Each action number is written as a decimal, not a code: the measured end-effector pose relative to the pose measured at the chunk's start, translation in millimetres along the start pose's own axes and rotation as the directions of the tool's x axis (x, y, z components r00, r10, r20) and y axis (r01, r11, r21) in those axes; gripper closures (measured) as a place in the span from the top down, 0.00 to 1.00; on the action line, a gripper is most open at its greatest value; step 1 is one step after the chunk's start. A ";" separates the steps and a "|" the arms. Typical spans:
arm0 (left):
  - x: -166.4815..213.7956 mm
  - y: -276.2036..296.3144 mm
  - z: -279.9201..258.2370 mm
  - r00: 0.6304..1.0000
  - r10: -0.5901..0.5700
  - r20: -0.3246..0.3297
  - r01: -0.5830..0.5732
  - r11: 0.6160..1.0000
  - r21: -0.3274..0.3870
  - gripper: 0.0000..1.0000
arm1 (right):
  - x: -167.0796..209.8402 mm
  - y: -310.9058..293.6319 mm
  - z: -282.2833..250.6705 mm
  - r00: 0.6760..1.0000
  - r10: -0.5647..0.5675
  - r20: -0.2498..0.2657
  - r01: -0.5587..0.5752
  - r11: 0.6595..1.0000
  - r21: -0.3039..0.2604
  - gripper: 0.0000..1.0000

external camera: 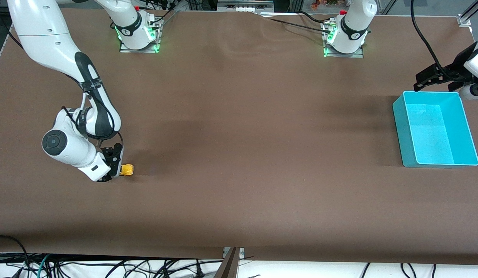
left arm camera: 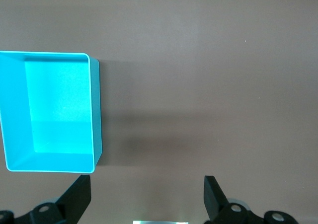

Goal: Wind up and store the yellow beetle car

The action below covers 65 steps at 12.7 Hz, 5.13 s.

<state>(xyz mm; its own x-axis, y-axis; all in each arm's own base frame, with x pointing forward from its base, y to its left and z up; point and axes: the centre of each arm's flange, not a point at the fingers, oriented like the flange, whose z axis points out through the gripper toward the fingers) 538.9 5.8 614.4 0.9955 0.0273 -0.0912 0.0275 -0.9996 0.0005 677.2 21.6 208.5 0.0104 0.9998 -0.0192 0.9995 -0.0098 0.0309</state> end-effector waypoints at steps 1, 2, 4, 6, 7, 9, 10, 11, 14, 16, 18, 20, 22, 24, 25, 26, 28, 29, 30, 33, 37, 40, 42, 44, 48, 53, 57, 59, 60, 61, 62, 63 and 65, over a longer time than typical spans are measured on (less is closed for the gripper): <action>0.0 0.0 0.0 1.000 0.000 0.000 0.000 1.000 0.000 1.00 | -1.4 0.0 0.0 1.000 0.002 0.000 -0.002 1.000 0.000 0.39; 0.0 0.0 0.0 1.000 0.000 0.000 0.000 1.000 0.000 1.00 | -3.9 0.1 0.1 1.000 0.006 0.000 -0.006 1.000 0.000 0.39; 0.0 0.0 0.0 1.000 0.000 0.000 0.000 1.000 0.000 1.00 | -13.1 0.4 0.2 1.000 0.019 0.001 -0.019 1.000 0.000 0.39; 0.0 0.0 0.0 1.000 0.000 0.000 0.000 1.000 0.000 1.00 | -22.5 0.5 0.4 1.000 0.028 0.002 -0.028 1.000 0.001 0.39; 0.0 0.0 0.0 1.000 0.000 0.000 0.000 1.000 0.000 1.00 | -26.8 0.5 0.6 1.000 0.026 0.002 -0.026 1.000 0.001 0.39; 0.0 0.0 0.0 1.000 0.000 0.000 0.000 1.000 0.000 1.00 | -38.7 0.4 0.9 1.000 0.024 0.000 -0.024 1.000 0.001 0.39; 0.0 0.0 0.0 1.000 0.000 0.000 0.000 1.000 0.000 1.00 | -44.6 0.2 1.1 1.000 0.021 -0.001 -0.021 1.000 0.002 0.39; 0.0 0.0 0.0 1.000 0.000 0.000 0.000 1.000 0.000 1.00 | -49.2 0.1 1.2 1.000 0.021 -0.002 -0.021 1.000 0.002 0.39; 0.0 0.0 0.0 1.000 0.000 0.000 0.000 1.000 0.000 1.00 | -58.8 -0.2 1.4 1.000 0.019 -0.004 -0.019 1.000 0.002 0.39; 0.0 0.0 0.0 1.000 0.000 0.000 0.000 1.000 0.000 1.00 | -63.9 -0.5 1.5 1.000 0.015 -0.011 -0.015 1.000 0.001 0.39; 0.0 0.0 0.0 1.000 0.000 0.000 0.000 1.000 0.000 1.00 | -71.9 -0.8 1.5 1.000 0.020 -0.012 -0.020 1.000 0.000 0.39; 0.0 0.0 0.0 1.000 0.000 0.000 0.000 1.000 0.000 1.00 | -79.5 -1.3 1.6 1.000 0.024 -0.012 -0.024 1.000 -0.001 0.39; 0.0 0.0 0.1 1.000 0.000 0.000 0.000 1.000 0.000 1.00 | -84.0 -1.6 1.8 1.000 0.016 -0.013 -0.016 1.000 -0.001 0.39; 0.0 0.0 0.1 1.000 0.000 0.000 0.000 1.000 0.000 1.00 | -89.4 -2.1 2.0 1.000 0.009 -0.018 -0.009 1.000 -0.002 0.39; 0.0 0.0 0.1 1.000 0.000 0.000 0.000 1.000 0.000 1.00 | -91.7 -2.3 2.0 1.000 0.007 -0.023 -0.007 1.000 -0.002 0.39; 0.0 0.0 0.1 1.000 0.000 0.000 0.000 1.000 0.000 1.00 | -95.1 -2.6 2.1 1.000 0.002 -0.027 -0.002 1.000 -0.003 0.39; 0.0 0.0 0.1 1.000 0.000 0.000 0.000 1.000 0.000 1.00 | -103.0 -3.3 2.2 1.000 -0.005 -0.028 0.004 1.000 -0.005 0.39; 0.1 0.0 0.1 1.000 0.000 0.000 0.000 1.000 0.000 1.00 | -106.4 -3.6 2.3 1.000 -0.008 -0.028 0.008 1.000 -0.006 0.39; 0.2 0.0 0.3 1.000 0.000 0.001 0.000 1.000 0.000 1.00 | -108.2 -3.8 2.4 1.000 -0.010 -0.028 0.010 1.000 -0.006 0.39; 0.2 0.0 0.3 1.000 0.000 0.001 0.000 1.000 0.000 1.00 | -108.3 -4.4 4.7 1.000 -0.012 -0.029 0.012 1.000 -0.003 0.45; 0.2 0.0 0.3 1.000 0.000 0.001 0.000 1.000 0.000 1.00 | -80.4 11.2 -12.2 0.998 -0.029 -0.062 0.027 0.999 -0.034 0.89; 0.2 0.0 0.3 1.000 0.000 0.001 0.000 1.000 0.000 1.00 | -69.3 26.7 -58.3 0.995 0.047 -0.083 -0.048 0.999 -0.004 1.00; 0.3 0.0 0.3 1.000 0.000 0.000 0.000 1.000 0.000 1.00 | -71.4 30.9 -76.0 0.992 0.086 -0.096 -0.086 0.996 0.007 1.00; 0.3 0.0 0.3 1.000 0.000 0.000 0.000 1.000 0.000 1.00 | -71.6 31.0 -76.5 0.987 0.111 -0.115 -0.110 0.994 0.015 1.00; 0.3 0.0 0.3 1.000 0.000 0.000 0.000 1.000 0.000 1.00 | -68.1 33.0 -97.1 0.973 0.198 -0.122 -0.197 0.980 0.014 1.00; 0.5 0.0 0.4 1.000 0.000 0.001 0.000 1.000 0.000 1.00 | -64.6 27.1 -181.0 0.906 0.409 -0.107 -0.402 0.912 0.083 1.00; 0.6 0.1 0.5 1.000 0.000 0.001 0.000 1.000 0.000 1.00 | -62.8 13.3 -249.4 0.768 0.638 -0.058 -0.626 0.766 0.146 1.00; 0.7 0.3 0.5 1.000 0.001 0.001 -0.001 1.000 0.000 1.00 | -61.8 2.8 -274.5 0.677 0.736 -0.029 -0.724 0.671 0.160 1.00; 0.7 0.5 0.5 1.000 0.001 0.001 -0.001 1.000 0.000 1.00 | -61.4 -1.5 -284.1 0.642 0.766 -0.019 -0.754 0.636 0.162 1.00; 0.7 0.5 0.5 1.000 0.001 0.001 -0.001 1.000 0.000 1.00 | -61.4 -4.4 -292.8 0.617 0.787 -0.017 -0.776 0.611 0.159 1.00; 0.7 0.6 0.5 1.000 0.001 0.001 -0.001 1.000 0.000 1.00 | -61.5 -7.0 -301.3 0.590 0.807 -0.017 -0.796 0.586 0.154 1.00; 0.7 0.8 0.6 1.000 0.001 0.001 -0.001 1.000 0.000 1.00 | -61.6 -11.1 -308.5 0.545 0.838 -0.004 -0.828 0.539 0.157 1.00; 1.8 0.8 0.1 1.000 0.001 -0.003 -0.001 1.000 0.000 1.00 | -57.4 -21.1 -315.3 0.396 0.916 0.066 -0.908 0.380 0.175 1.00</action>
<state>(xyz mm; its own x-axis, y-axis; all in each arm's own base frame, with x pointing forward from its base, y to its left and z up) 540.7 5.1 614.1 0.9957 0.0261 -0.0884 0.0263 -0.9997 0.0003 645.8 -29.4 524.1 0.9215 0.3858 -0.0451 0.3760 -0.9150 -0.1460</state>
